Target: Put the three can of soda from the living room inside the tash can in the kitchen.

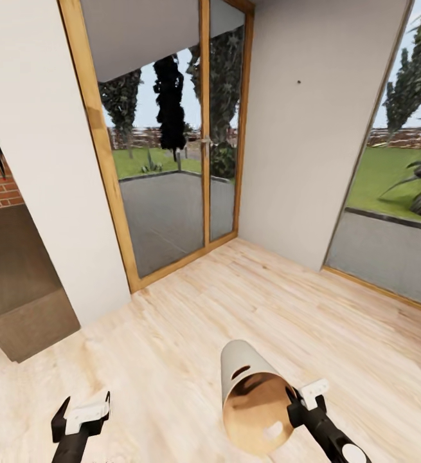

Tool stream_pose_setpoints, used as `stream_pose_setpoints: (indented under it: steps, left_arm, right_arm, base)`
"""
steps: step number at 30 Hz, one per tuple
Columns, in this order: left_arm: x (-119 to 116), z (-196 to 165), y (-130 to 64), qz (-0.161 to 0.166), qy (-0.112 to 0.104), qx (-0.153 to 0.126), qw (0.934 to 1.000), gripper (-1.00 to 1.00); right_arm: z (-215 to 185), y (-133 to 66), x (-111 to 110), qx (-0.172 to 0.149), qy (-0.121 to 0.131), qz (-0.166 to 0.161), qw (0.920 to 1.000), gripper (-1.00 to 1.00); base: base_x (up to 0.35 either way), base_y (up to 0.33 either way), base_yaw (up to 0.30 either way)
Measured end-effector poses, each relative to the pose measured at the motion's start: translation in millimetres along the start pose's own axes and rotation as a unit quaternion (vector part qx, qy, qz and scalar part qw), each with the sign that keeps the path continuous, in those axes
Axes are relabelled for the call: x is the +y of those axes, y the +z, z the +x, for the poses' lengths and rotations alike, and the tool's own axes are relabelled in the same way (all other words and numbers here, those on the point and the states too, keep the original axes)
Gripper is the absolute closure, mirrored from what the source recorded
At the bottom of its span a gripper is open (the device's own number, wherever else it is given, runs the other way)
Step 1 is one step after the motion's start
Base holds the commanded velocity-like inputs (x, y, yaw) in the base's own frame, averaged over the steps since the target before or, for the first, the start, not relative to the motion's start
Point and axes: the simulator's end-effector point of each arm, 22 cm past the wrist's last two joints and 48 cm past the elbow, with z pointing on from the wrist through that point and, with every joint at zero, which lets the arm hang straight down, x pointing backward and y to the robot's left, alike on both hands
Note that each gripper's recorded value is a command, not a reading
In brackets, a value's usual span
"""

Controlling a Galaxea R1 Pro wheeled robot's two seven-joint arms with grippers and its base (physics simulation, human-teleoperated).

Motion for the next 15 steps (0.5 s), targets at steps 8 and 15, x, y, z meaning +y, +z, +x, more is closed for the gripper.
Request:
stream_pose_setpoints:
  steps: [8, 15]
  left_arm:
    - [-1.3, 0.3, -0.2, 0.002, 0.002, 0.0, 1.0, -1.0]
    - [-1.7, 7.6, -1.8, 0.002, 0.003, 0.009, 1.0, -1.0]
  right_arm:
    - [8.8, -0.7, 0.8, 0.009, 0.0, 0.0, 1.0, 1.0]
    - [8.8, -0.8, 0.8, 0.004, -0.001, 0.001, 1.0, 1.0]
  base:
    - [0.034, 0.0, 0.25]
    - [0.002, 0.0, 0.25]
